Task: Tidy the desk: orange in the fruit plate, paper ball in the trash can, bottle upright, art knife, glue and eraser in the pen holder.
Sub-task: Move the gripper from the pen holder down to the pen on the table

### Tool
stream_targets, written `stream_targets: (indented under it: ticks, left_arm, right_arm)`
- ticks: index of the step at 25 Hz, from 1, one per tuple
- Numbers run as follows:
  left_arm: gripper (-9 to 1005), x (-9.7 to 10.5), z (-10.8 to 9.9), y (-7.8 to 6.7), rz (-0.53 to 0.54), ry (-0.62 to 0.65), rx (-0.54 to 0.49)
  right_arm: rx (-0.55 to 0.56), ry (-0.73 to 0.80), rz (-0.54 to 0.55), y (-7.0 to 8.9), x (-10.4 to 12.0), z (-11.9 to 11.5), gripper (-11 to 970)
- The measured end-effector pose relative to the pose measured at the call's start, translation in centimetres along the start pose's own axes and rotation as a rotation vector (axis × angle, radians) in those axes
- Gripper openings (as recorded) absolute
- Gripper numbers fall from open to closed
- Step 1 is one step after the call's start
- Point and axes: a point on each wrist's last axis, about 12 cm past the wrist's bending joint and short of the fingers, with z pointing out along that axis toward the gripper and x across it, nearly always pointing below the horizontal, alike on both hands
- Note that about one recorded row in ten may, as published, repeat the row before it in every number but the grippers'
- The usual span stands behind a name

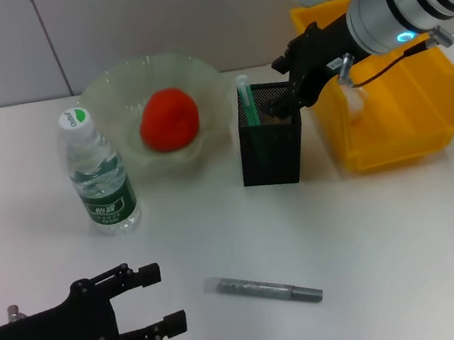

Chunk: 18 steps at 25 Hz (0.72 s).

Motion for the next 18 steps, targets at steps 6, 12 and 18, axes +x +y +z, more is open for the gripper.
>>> stream_targets:
  ticks: [6,12,18]
  left_arm:
    - [830,0.0,0.0,0.0,0.0,0.001,0.0]
    - [830,-0.1,-0.3,0.1,0.004,0.007,-0.004]
    - [830,-0.1,-0.7,0.2,0.008,0.026,-0.001]
  right_arm:
    - [0.019,-0.02,0.006,-0.2,-0.1,-0.1,695]
    - [0.028,-0.11,0.041,-0.4,-0.9,-0.7,707]
    - [-0.006,-0.227,0.095,-0.5,-1.7,-2.2,707]
